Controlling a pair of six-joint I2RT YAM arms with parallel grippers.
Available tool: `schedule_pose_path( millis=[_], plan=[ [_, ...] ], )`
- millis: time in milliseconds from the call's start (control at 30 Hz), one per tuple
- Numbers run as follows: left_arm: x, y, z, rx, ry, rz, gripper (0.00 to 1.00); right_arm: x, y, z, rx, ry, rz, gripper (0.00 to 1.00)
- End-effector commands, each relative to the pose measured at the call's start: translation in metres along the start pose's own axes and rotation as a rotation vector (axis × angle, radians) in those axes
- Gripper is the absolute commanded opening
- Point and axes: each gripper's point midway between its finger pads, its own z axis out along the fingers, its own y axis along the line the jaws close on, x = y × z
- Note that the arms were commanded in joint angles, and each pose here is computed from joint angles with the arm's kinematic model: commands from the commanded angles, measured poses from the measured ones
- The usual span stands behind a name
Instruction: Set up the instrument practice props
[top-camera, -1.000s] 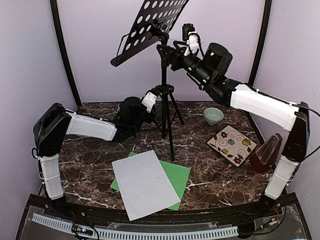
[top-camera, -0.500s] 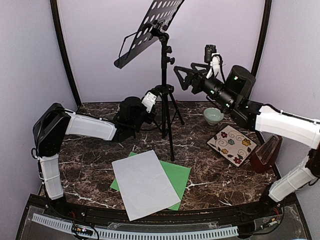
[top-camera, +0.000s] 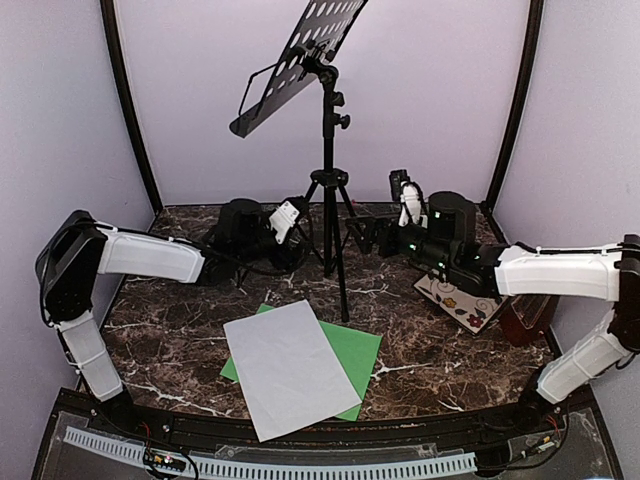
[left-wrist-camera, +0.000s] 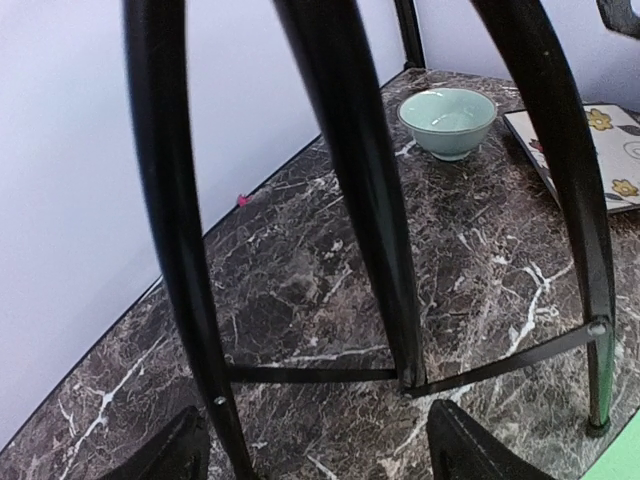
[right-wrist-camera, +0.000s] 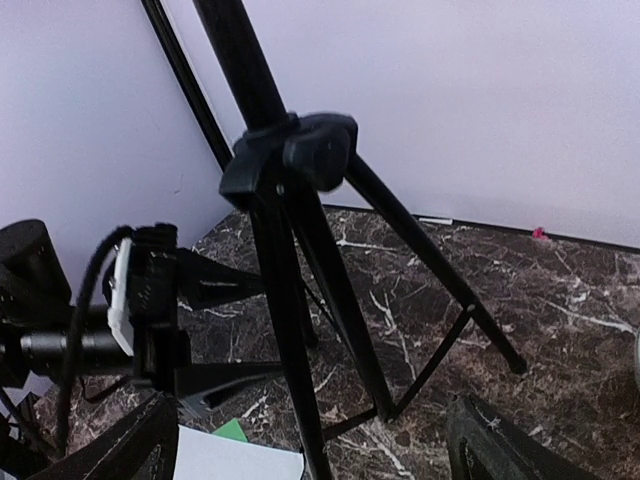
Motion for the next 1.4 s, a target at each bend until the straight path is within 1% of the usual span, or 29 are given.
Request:
schedule_pose_path(
  millis=[0, 67, 200, 367, 500, 600, 700, 767, 1000, 1267, 1367],
  plan=[
    [0.003, -0.005, -0.02, 0.207, -0.024, -0.072, 0.77, 0.023, 0.003, 0.002, -0.02, 0.024, 0.028, 0.93],
    [0.011, 0.005, -0.021, 0.254, -0.028, -0.082, 0.77, 0.032, 0.006, 0.004, -0.043, 0.043, 0.026, 0.91],
    [0.015, 0.009, -0.021, 0.408, -0.065, -0.09, 0.74, 0.05, 0.012, 0.012, -0.071, 0.09, 0.014, 0.87],
    [0.018, 0.025, -0.005, 0.481, -0.079, -0.086, 0.7, 0.07, 0.014, 0.025, -0.067, 0.145, 0.006, 0.84],
    [0.012, 0.018, 0.003, 0.594, -0.12, -0.047, 0.66, 0.09, 0.011, 0.037, -0.04, 0.192, 0.003, 0.8],
    [0.006, 0.017, 0.013, 0.637, -0.143, -0.046, 0.6, 0.097, 0.005, 0.041, -0.009, 0.21, 0.002, 0.77],
    [0.004, 0.017, 0.018, 0.647, -0.168, -0.065, 0.54, 0.101, 0.002, 0.044, 0.01, 0.221, -0.009, 0.73],
    [0.002, 0.016, 0.018, 0.652, -0.181, -0.072, 0.48, 0.105, -0.001, 0.047, 0.021, 0.236, -0.026, 0.68],
    [0.001, 0.013, 0.012, 0.668, -0.19, -0.082, 0.26, 0.11, -0.008, 0.053, 0.053, 0.265, -0.09, 0.53],
    [0.002, 0.013, 0.001, 0.632, -0.201, -0.086, 0.07, 0.109, -0.018, 0.052, 0.07, 0.283, -0.131, 0.36],
    [0.003, 0.016, -0.005, 0.592, -0.204, -0.081, 0.02, 0.108, -0.024, 0.052, 0.071, 0.29, -0.15, 0.28]
  ],
)
